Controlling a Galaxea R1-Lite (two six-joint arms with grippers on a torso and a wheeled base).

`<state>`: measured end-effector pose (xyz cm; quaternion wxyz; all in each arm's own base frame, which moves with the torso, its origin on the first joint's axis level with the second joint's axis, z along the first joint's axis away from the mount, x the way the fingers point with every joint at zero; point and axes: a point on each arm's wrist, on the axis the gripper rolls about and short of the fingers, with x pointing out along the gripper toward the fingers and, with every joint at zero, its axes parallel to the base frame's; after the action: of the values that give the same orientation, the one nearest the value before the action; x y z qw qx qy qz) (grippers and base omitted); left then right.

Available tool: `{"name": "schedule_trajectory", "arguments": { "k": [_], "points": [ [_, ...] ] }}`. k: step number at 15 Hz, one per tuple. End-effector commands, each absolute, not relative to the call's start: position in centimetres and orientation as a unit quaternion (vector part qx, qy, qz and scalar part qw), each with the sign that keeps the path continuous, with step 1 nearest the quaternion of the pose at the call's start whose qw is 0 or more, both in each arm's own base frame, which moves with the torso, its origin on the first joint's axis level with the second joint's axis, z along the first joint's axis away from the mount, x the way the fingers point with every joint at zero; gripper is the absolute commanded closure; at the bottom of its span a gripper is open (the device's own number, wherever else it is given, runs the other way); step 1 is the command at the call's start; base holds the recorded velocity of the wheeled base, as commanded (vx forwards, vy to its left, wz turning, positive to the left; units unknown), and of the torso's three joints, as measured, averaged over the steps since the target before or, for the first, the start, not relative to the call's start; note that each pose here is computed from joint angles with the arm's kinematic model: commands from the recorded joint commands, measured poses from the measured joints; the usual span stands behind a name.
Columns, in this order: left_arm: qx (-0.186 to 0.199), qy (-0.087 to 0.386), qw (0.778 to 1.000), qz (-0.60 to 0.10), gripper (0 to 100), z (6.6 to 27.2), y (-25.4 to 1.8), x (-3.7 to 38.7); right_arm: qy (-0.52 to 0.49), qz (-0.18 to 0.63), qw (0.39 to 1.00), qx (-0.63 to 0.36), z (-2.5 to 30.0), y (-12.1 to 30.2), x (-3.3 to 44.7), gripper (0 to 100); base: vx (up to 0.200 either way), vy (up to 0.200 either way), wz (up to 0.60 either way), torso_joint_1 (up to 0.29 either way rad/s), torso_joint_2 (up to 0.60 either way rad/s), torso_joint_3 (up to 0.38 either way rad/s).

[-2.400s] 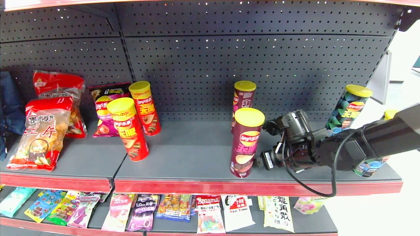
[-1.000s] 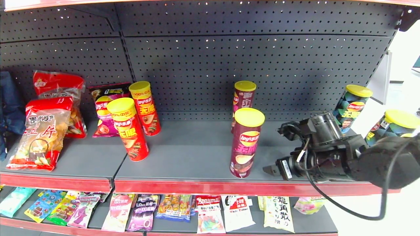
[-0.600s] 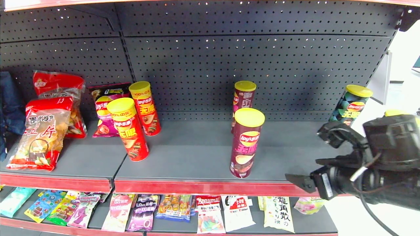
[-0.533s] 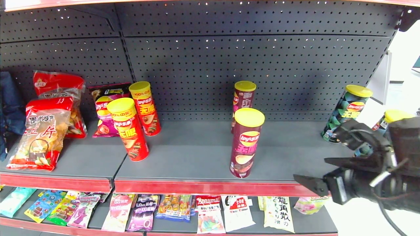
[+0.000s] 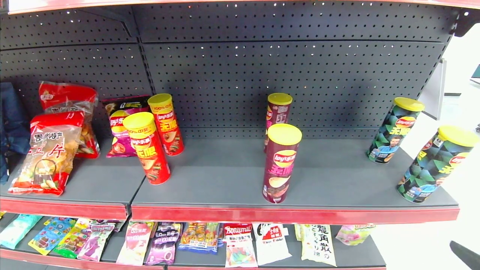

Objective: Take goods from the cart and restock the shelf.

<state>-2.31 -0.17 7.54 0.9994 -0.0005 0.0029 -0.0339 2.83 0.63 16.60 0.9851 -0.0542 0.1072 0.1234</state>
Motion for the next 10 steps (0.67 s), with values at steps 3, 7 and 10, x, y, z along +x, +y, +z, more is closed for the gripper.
{"name": "schedule_trajectory", "arguments": {
  "k": [3,7,10],
  "points": [
    [0.000,0.003,0.999,-0.034,0,7.5,-0.2,-2.3,-0.022,0.047,0.998,-0.023,9.1,-0.2,-1.5,0,0.000,0.000,0.00,0.000,0.00,0.000],
    [0.001,0.004,0.999,-0.034,0,7.5,-0.2,-2.3,0.021,0.033,0.999,-0.009,8.4,-0.3,-1.5,0,0.000,0.000,0.00,0.000,0.00,0.000],
    [0.001,0.003,0.999,-0.034,0,7.5,-0.2,-2.3,0.054,0.075,0.996,-0.002,7.8,-0.1,-1.5,0,0.000,0.000,0.00,0.000,0.00,0.000]
  ]
}}
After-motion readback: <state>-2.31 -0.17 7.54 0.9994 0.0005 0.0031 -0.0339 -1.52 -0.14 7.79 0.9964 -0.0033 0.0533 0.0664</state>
